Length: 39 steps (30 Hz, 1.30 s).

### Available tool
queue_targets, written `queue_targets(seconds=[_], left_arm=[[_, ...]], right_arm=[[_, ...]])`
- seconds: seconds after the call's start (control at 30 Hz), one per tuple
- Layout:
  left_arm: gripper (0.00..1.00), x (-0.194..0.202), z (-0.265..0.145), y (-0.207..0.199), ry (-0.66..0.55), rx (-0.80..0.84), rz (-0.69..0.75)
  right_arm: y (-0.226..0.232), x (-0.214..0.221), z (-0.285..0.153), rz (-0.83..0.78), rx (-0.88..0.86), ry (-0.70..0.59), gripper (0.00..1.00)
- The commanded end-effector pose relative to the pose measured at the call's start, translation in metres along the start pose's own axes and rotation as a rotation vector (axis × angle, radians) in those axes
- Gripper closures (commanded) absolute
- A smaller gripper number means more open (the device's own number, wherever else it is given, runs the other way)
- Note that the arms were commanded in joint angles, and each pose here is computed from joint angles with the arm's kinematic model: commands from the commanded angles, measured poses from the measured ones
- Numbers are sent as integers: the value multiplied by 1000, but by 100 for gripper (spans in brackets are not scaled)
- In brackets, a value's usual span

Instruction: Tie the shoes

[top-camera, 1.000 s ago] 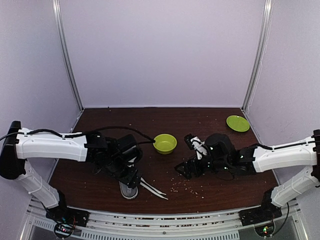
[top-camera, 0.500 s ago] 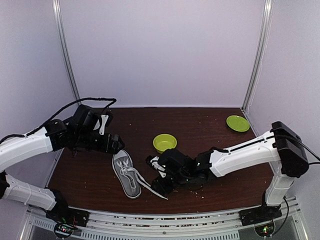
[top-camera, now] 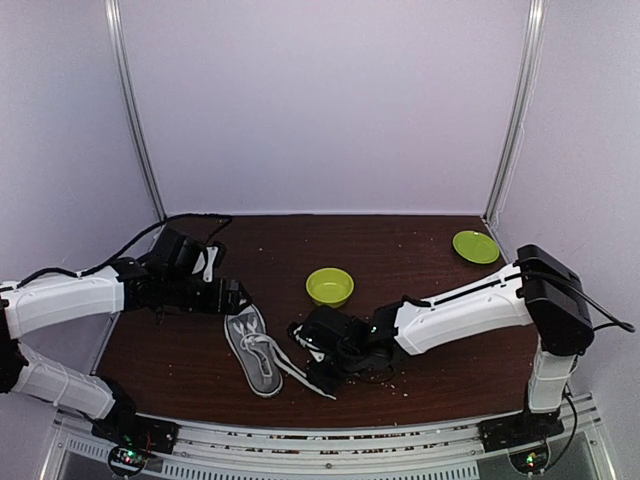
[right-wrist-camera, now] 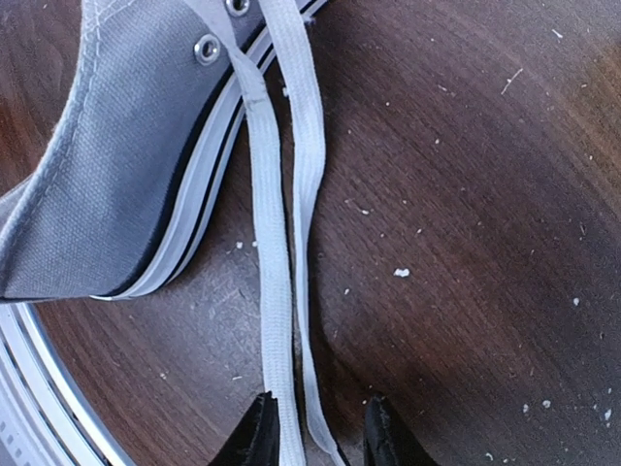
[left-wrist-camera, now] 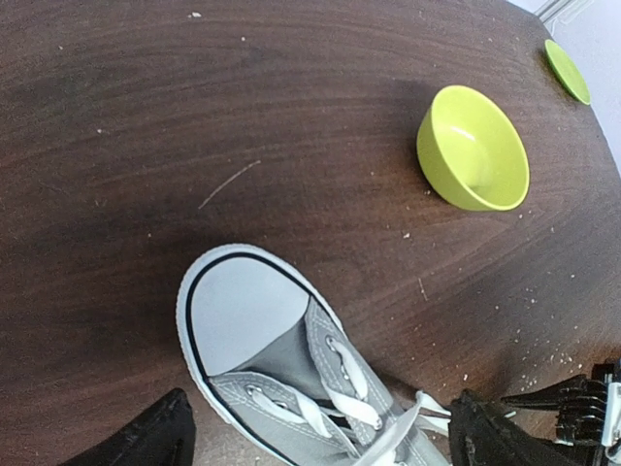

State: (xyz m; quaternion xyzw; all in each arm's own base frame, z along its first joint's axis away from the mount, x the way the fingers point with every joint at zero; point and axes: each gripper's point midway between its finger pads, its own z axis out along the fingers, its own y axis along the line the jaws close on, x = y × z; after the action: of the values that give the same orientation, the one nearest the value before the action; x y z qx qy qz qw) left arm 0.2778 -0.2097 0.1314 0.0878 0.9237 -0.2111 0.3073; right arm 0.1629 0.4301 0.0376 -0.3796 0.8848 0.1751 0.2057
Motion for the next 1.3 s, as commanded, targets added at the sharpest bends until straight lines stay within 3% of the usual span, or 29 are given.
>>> queue_targets(seconds=[0.0, 0.17, 0.27, 0.47, 0.77, 1.1, 1.27], left_arm=[[7, -2, 5, -7, -24, 64, -27], [7, 2, 3, 0, -34, 41, -14], [7, 1, 1, 1, -45, 34, 28], [13, -12, -9, -20, -132, 141, 210], [18, -9, -14, -68, -195, 383, 440], [19, 2, 9, -95, -127, 490, 473], [29, 2, 23, -94, -110, 461, 457]], right_arm=[[-3, -3, 6, 10, 33, 19, 73], [-7, 1, 18, 23, 48, 64, 84], [-9, 0, 19, 31, 46, 68, 100], [-24, -19, -7, 66, 84, -24, 100], [-63, -80, -89, 116, 191, -242, 100], [-78, -165, -151, 156, 163, -485, 100], [-75, -187, -161, 153, 128, -532, 100]])
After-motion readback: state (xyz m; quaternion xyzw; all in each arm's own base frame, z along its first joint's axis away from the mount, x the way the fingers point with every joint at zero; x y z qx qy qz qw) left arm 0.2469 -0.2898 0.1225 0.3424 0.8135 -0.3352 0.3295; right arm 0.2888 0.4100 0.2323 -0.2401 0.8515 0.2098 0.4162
